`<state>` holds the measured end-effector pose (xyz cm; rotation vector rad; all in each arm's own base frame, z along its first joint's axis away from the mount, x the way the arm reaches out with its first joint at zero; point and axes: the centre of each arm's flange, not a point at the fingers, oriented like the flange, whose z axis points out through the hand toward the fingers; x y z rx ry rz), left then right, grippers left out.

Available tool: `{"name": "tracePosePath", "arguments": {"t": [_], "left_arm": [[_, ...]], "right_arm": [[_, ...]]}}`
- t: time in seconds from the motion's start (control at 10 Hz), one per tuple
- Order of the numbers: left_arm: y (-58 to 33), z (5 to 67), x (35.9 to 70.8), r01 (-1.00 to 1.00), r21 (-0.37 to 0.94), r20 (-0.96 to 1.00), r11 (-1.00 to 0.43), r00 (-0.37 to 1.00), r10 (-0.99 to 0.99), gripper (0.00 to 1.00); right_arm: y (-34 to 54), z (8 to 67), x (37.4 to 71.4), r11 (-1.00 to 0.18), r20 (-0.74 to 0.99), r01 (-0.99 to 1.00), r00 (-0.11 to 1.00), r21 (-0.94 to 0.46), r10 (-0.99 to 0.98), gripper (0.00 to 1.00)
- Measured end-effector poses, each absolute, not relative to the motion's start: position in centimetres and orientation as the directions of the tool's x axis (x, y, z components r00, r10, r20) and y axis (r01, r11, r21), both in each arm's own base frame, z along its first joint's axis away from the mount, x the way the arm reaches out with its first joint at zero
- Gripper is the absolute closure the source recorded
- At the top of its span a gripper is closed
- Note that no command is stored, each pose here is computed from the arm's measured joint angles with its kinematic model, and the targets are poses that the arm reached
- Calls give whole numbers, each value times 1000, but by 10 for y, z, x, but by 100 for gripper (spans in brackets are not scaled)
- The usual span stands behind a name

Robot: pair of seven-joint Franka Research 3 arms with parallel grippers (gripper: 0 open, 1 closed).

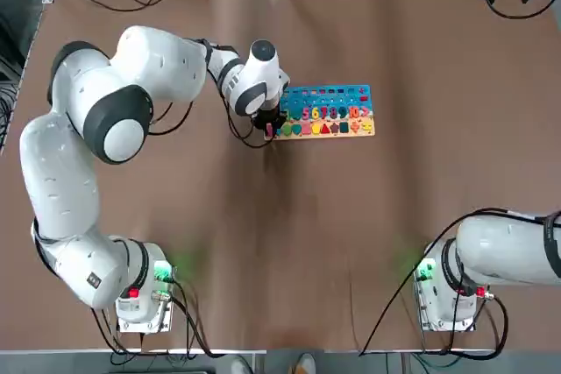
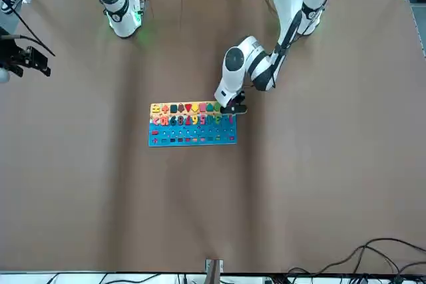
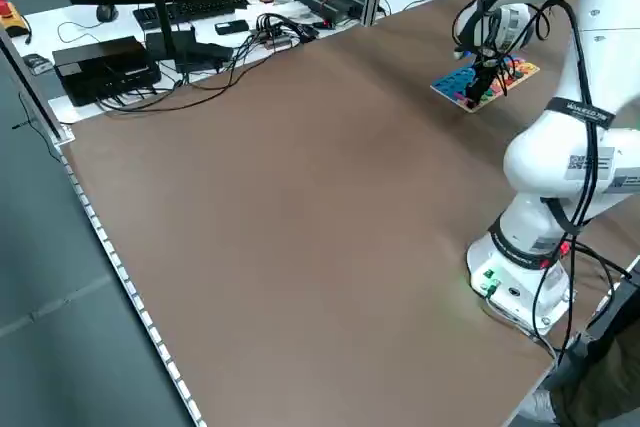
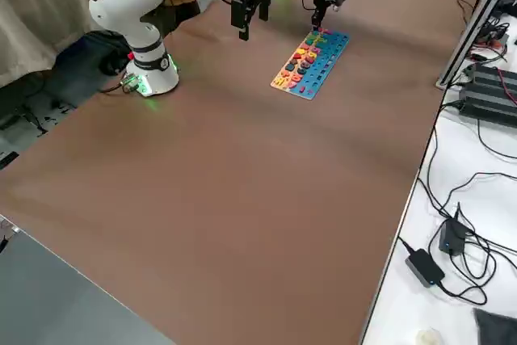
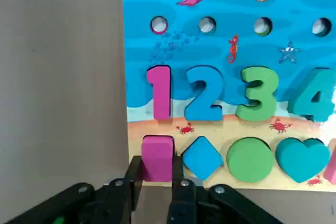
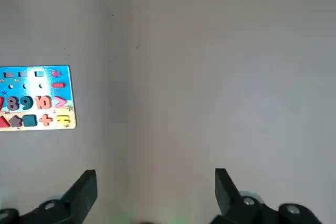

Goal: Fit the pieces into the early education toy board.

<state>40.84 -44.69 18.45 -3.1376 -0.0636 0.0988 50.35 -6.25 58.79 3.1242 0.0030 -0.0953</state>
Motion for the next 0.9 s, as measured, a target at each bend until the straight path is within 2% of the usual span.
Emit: {"name": "tracePosePath", "arguments": {"t": [0.9], "left_arm": [[-447,185,409,43,-2,-62,-999,997,43,70]], "right_arm": [[-63,588,503,-1000,-61,2,998,16,1,1]]}}
